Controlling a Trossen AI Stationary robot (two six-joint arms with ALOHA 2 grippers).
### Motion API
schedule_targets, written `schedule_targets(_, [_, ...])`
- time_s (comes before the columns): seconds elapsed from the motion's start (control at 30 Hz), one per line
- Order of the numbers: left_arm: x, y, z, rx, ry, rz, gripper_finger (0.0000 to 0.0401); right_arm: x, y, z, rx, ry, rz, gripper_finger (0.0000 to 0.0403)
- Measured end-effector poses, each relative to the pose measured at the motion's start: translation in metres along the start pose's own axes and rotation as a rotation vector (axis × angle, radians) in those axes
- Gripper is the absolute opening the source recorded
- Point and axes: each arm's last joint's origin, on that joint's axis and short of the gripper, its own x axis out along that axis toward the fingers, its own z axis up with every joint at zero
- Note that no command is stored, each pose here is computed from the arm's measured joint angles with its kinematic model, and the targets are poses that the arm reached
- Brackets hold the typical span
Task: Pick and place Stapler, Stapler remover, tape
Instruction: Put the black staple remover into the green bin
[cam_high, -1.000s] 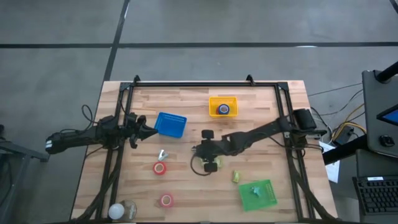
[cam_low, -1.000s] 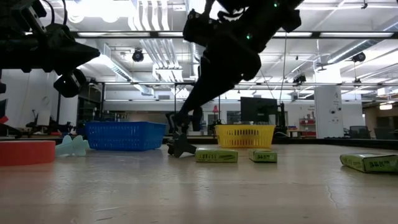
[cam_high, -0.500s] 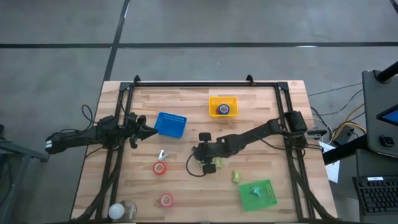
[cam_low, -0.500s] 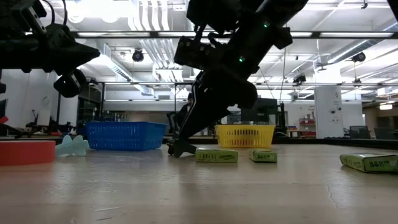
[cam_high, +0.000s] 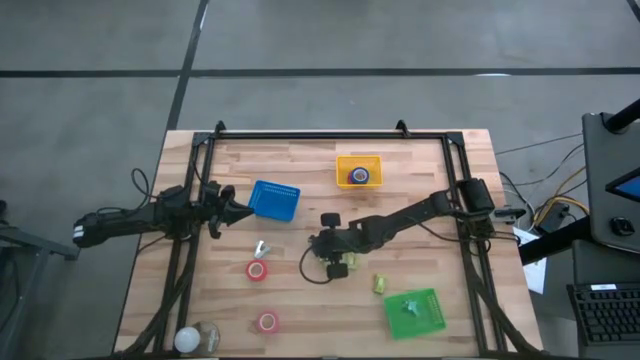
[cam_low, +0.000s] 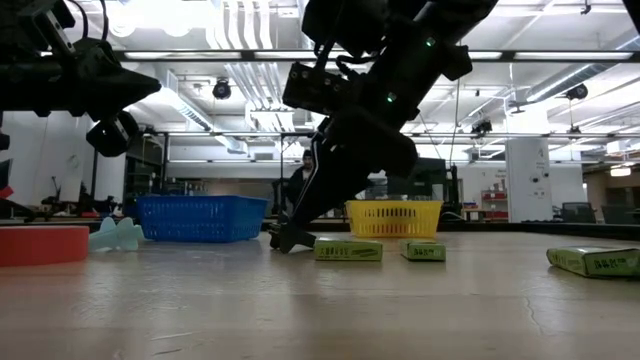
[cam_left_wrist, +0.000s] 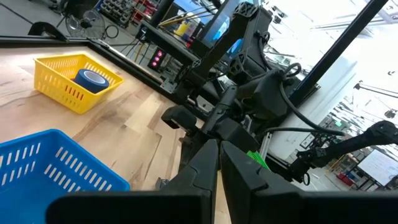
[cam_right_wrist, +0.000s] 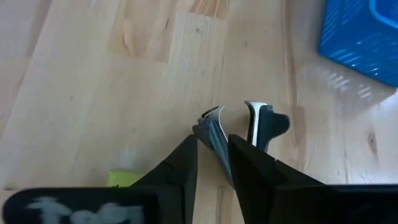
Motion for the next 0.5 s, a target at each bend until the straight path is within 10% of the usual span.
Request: schedule_targets(0.5, [0.0,0.0,0.0001,0.0,0.0,0.0,0.0023,0.0007,0.0004,0.0015,0.002,-0.022,0.0,0.0016])
